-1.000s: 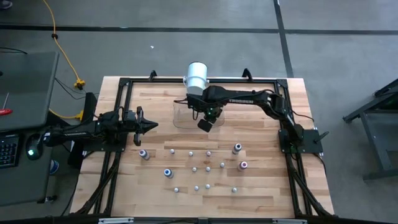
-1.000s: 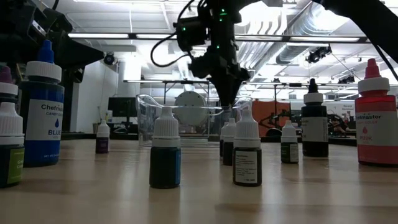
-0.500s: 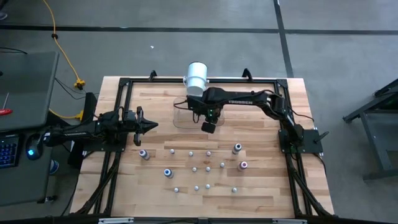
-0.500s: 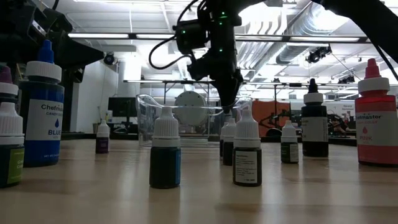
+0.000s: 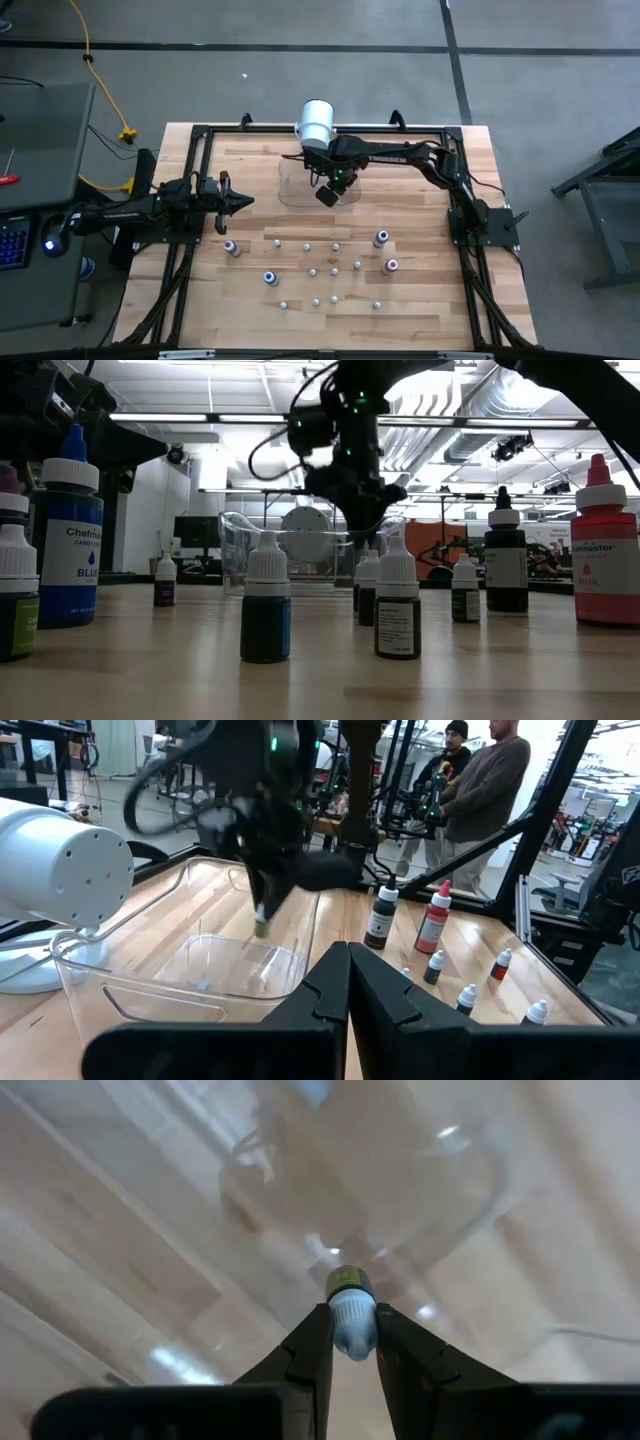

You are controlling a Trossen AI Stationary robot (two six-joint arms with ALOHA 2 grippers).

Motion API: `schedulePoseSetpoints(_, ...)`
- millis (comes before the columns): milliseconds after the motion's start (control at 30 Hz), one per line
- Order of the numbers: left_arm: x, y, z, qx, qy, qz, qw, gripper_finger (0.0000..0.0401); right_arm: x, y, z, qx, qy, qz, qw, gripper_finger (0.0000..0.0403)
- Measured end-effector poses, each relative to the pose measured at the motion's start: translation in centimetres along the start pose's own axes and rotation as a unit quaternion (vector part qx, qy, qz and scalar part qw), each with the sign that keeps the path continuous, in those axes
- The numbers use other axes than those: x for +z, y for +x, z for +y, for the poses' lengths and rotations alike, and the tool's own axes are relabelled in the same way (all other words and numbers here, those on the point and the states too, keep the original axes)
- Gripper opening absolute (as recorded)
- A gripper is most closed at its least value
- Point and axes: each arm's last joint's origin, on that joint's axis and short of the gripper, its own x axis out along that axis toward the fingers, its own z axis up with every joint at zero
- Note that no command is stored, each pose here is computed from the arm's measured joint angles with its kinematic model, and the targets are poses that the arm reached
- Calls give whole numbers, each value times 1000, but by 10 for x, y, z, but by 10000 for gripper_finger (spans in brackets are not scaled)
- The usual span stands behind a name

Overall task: Pick & Place food coloring
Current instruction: Put the top right small green food coloring bottle into the transparent bin

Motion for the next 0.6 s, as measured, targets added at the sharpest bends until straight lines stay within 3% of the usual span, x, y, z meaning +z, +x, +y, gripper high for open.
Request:
schedulePoseSetpoints(200, 0, 0, 0, 0, 0, 0, 1000, 1, -4, 25, 4, 35, 10, 14, 999, 60)
schedulePoseSetpoints(600, 0, 0, 0, 0, 0, 0, 1000, 1, -4, 26, 3, 27, 9, 9, 1000, 66)
